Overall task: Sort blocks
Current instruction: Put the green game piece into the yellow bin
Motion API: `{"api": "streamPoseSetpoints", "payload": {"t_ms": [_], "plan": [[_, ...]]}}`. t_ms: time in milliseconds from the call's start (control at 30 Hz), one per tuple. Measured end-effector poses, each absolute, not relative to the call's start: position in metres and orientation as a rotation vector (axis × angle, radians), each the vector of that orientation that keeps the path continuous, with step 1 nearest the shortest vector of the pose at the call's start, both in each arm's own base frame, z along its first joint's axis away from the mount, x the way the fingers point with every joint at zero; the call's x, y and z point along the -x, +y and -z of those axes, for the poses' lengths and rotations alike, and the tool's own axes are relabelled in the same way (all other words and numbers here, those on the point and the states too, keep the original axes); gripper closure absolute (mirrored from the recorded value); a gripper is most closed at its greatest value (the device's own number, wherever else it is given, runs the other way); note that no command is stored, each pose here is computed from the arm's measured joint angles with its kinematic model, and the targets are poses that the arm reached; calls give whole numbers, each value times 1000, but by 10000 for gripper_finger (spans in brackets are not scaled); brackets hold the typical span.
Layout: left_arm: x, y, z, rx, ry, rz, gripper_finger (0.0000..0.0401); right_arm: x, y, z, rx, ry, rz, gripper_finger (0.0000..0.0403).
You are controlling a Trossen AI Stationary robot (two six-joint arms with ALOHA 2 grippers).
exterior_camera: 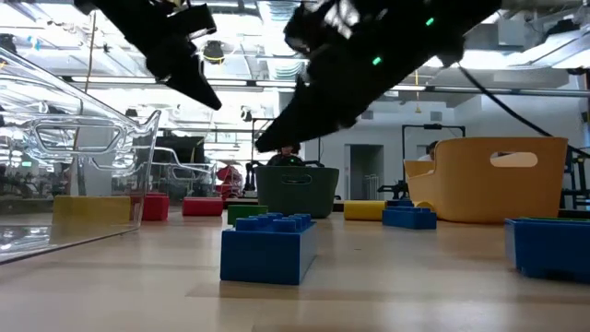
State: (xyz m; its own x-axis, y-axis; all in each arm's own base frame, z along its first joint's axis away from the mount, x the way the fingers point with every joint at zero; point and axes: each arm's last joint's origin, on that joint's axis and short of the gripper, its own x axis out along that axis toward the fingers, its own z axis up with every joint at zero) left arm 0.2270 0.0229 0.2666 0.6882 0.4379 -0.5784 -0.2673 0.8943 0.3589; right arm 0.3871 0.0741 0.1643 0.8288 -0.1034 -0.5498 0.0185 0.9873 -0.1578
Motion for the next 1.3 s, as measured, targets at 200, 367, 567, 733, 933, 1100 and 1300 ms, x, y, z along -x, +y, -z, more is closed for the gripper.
{"api": "streamPoseSetpoints", "payload": {"t_ms": [200,367,567,733,933,1100,1300], "plan": [[-225,15,-263,-254,744,-371,169,-404,63,-143,98,625,40,97],[-225,10,-263,-266,744,-358,169,-404,63,-134,101,660,40,95],[-221,10,-267,-255,728,-370,169,-403,63,-129,101,683,42,100],[-206,10,-284,-232,639,-380,169,-406,64,-116,103,691,42,101],[-191,11,-297,-195,572,-396,168,-406,65,-112,101,698,43,101],[-199,12,-297,-183,542,-399,168,-409,60,-106,86,685,56,114],[-208,12,-293,-193,536,-393,168,-410,55,-108,73,694,70,181]]}}
